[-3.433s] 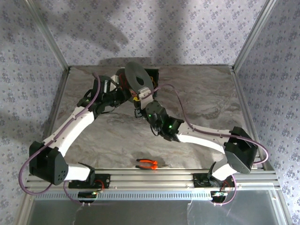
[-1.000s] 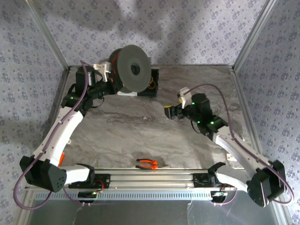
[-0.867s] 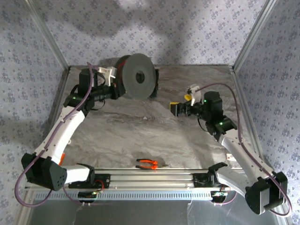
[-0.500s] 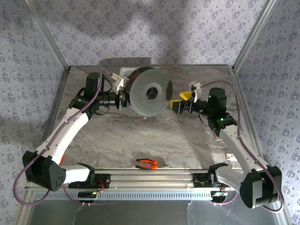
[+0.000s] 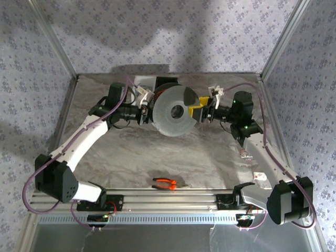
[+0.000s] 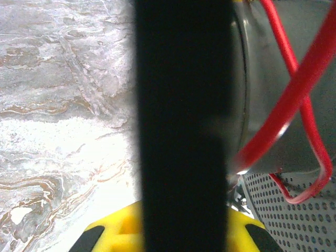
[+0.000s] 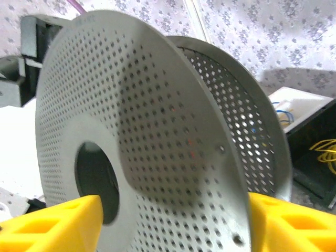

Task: Wrap the cables

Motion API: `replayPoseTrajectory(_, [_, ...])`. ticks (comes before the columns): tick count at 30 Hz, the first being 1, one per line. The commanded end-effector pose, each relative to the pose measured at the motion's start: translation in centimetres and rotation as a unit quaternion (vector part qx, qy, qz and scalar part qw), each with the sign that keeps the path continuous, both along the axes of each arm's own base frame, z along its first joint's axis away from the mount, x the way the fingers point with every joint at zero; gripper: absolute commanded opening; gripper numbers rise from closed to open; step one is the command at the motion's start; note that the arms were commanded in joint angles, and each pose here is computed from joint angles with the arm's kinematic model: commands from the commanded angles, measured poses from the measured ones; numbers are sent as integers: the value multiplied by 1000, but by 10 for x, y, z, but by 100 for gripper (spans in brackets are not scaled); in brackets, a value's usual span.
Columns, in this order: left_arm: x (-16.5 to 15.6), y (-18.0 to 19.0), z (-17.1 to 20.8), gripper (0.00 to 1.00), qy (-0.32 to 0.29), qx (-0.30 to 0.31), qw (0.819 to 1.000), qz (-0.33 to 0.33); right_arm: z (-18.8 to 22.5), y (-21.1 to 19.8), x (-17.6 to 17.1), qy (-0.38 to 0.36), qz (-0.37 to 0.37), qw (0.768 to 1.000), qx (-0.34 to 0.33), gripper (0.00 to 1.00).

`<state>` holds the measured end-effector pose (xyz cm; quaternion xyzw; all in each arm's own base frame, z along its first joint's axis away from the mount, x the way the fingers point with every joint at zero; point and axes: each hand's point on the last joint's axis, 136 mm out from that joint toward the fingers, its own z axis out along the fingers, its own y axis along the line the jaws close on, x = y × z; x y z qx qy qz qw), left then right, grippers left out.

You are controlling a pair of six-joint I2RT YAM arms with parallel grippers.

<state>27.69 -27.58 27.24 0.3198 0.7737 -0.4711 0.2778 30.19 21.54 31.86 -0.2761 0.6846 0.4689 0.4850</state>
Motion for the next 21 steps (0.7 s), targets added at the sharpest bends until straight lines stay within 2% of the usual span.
replayPoseTrajectory(1, [-3, -10, 42, 0, -62, -41, 997, -37, 14, 10, -5, -19, 30, 999, 8, 61])
replayPoseTrajectory(9, [0, -11, 44, 0, -68, -40, 996, -34, 12, 18, -7, -19, 45, 999, 5, 22])
replayPoseTrajectory(11, [2, -10, 42, 0, -66, -34, 997, -27, 13, 18, -7, -22, 45, 999, 5, 15])
replayPoseTrajectory(16, [5, -6, 37, 18, -67, -20, 998, -11, 15, 17, -9, -25, 43, 999, 4, 0])
replayPoseTrajectory(21, [9, 1, 32, 39, -72, 0, 997, 9, 20, 17, -11, -32, 44, 999, 7, 0])
